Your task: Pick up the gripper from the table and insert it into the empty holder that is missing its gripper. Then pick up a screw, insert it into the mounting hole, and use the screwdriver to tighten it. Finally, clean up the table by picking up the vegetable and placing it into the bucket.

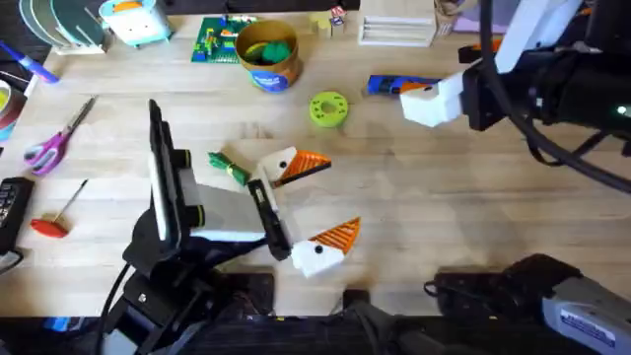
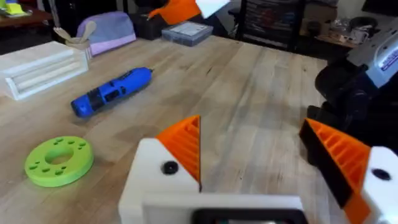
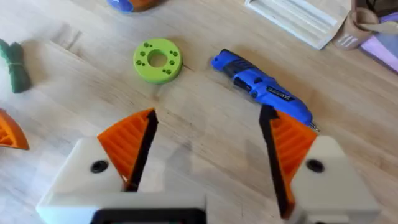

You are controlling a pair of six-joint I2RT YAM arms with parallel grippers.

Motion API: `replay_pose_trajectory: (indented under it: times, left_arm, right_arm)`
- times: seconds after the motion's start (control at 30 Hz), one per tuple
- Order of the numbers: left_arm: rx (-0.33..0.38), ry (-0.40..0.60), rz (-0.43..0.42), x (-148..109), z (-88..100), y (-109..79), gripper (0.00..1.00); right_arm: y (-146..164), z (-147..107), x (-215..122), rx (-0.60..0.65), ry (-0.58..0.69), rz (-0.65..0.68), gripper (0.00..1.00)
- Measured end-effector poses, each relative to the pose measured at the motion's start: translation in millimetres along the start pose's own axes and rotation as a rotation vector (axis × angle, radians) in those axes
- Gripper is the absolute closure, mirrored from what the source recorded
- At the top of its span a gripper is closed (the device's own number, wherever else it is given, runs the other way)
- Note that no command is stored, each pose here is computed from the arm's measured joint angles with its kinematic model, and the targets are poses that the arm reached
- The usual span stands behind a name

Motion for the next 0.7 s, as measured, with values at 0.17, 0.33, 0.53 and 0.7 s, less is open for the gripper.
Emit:
replay_pose_trajectory:
  times: [0.17, 0.33, 0.53, 0.7]
  left_arm:
    - [-0.038, -0.037, 0.087, -1, 7.4, 5.9, 0.008]
    - [-0.19, -0.002, 0.31, -19, 29.7, 5.4, 0.008]
    - [-0.244, -0.004, 0.555, -49, 92.1, -12.9, 0.008]
    - [-0.313, 0.155, 0.765, -59, 122.2, -13.7, 0.008]
  right_arm:
    - [0, 0, 0, 0.001, -0.001, 0.004, 0.01]
    - [1, 0, 0, 0.001, -0.002, 0.006, 0.009]
    - [1, 0, 0, 0.001, -0.004, 0.01, 0.01]
    - [1, 0, 0, 0.001, -0.004, 0.01, 0.01]
Point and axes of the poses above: each hand's point on the last joint's axis, 136 mm out from that joint toward the fingers, its own x axis out along the fingers, its own y axis along the line the jaws close on, z = x × y, the point moved 8 cm from there along -x, back along the fingers, and after that the axes turned 14 degrees about -x, right-handed, at the moved point
